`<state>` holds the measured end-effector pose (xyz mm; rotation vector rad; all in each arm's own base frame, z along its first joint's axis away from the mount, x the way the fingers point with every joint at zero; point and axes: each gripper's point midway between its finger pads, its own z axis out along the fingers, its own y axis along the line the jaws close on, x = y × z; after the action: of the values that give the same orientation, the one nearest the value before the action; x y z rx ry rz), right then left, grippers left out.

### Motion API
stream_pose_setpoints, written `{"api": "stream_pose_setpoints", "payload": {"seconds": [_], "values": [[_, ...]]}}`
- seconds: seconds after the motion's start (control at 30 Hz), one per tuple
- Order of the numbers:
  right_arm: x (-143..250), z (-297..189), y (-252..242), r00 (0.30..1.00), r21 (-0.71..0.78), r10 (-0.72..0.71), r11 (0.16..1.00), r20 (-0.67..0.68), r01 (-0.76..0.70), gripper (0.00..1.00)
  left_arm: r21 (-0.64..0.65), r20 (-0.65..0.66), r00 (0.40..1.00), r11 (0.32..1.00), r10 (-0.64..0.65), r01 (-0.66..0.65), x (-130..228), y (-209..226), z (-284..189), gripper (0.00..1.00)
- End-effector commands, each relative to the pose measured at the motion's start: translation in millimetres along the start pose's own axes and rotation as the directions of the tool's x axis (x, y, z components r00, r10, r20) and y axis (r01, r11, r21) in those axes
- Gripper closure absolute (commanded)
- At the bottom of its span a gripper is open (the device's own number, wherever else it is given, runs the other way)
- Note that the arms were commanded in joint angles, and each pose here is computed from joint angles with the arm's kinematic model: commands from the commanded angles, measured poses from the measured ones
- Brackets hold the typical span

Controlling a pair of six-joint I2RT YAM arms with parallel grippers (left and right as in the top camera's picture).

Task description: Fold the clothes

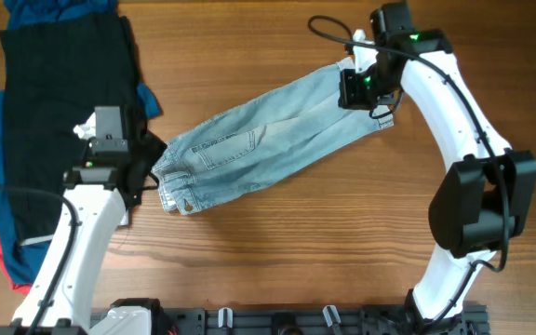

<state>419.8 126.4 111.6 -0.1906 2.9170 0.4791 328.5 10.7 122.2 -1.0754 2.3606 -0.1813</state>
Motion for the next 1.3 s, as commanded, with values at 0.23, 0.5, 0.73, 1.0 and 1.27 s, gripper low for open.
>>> {"api": "stream_pose_setpoints", "payload": {"seconds": [0.23,0.5,0.73,1.0,1.27], "values": [[18.1,14.3,20.3,0.997,0.019,-0.044,0.999,-0.067,0.045,0.96,0.114,-0.067,0.929,0.928,0.363,-0.354,62.3,-50.4,-52.3,0.96],[21.4,14.5,21.3,0.997,0.021,-0.022,1.000,-0.079,0.023,0.96,0.047,-0.256,0.803,0.836,0.539,-0.546,131.6,-46.0,-12.1,0.96],[17.5,14.8,21.8,0.998,0.019,-0.018,1.000,-0.064,0.020,0.96,-0.024,-0.355,0.759,0.806,0.547,-0.592,153.0,-30.9,20.9,0.96],[28.8,25.4,28.4,0.995,-0.001,-0.010,1.000,-0.096,0.010,0.96,-0.070,-0.233,0.802,0.813,0.550,-0.578,128.0,-42.3,33.9,0.96],[58.2,54.1,46.0,0.986,-0.004,-0.039,0.999,-0.162,0.039,0.96,-0.120,-0.171,0.893,0.891,0.416,-0.438,77.3,-31.2,49.0,0.96]]}}
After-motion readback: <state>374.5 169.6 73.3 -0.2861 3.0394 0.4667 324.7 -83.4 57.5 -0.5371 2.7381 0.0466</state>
